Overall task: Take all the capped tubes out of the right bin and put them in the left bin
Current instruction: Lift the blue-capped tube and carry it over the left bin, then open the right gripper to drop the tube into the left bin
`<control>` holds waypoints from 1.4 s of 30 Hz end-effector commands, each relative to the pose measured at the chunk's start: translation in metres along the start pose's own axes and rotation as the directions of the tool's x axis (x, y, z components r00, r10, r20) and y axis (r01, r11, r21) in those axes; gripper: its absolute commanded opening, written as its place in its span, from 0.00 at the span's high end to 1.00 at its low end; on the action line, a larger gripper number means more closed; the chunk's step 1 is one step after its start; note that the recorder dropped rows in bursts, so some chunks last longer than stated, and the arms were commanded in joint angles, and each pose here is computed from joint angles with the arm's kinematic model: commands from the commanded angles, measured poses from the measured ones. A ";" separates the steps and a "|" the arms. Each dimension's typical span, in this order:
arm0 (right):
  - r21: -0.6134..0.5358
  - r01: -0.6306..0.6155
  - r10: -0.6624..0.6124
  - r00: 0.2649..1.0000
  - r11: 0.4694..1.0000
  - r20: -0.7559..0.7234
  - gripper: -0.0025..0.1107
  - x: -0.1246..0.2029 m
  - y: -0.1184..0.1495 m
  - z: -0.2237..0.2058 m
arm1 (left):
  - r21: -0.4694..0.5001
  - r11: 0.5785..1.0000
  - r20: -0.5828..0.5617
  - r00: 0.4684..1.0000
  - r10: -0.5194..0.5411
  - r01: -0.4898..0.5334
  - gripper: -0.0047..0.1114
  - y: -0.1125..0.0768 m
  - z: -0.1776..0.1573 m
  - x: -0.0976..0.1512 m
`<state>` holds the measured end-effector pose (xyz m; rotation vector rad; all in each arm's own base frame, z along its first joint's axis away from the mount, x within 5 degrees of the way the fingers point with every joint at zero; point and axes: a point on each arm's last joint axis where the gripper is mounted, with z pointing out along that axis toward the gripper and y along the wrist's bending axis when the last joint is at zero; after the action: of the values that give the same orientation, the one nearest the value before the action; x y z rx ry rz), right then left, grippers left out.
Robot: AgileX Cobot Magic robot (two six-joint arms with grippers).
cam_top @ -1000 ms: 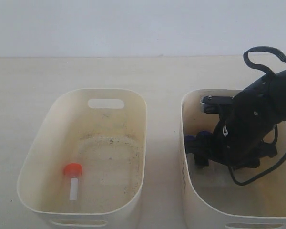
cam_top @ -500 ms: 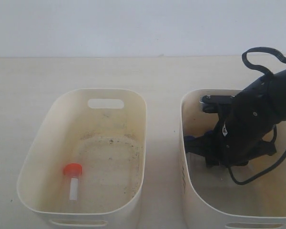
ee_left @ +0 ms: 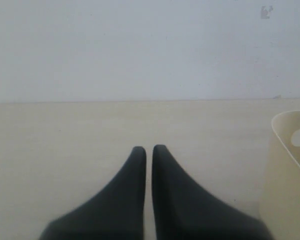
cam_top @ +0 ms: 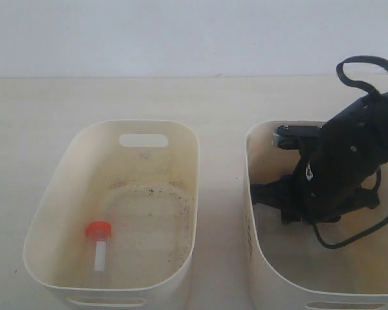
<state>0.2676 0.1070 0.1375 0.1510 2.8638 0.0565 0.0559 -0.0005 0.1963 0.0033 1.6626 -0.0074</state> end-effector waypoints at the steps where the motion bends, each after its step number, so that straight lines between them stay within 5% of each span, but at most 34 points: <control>1: -0.048 -0.004 0.009 0.994 0.999 0.110 0.98 -0.005 -0.005 -0.041 | 0.008 1.000 0.005 1.000 -0.007 0.007 0.92 0.000 0.000 -0.001; 11: -0.250 0.082 0.016 0.929 0.965 0.369 0.98 0.004 0.008 -0.125 | 0.008 1.000 0.005 1.000 -0.007 0.007 0.92 0.000 0.000 -0.001; 18: -0.473 0.250 0.040 0.853 0.845 0.521 0.98 0.020 0.053 -0.157 | 0.008 1.000 0.005 1.000 -0.007 0.007 0.92 0.000 0.000 -0.001; 24: -0.539 0.366 -0.001 0.828 0.759 0.561 0.98 0.034 0.090 -0.151 | 0.008 1.000 0.005 1.000 -0.007 0.007 0.92 0.000 0.000 -0.001; 42: -0.512 0.360 -0.066 0.860 0.780 0.506 0.98 0.035 0.106 -0.114 | 0.008 1.000 0.005 1.000 -0.007 0.007 0.92 0.000 0.000 -0.001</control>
<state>0.2132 0.2135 0.2441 -0.2605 2.2392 0.7550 0.0559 -0.0005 0.1963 0.0033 1.6626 -0.0074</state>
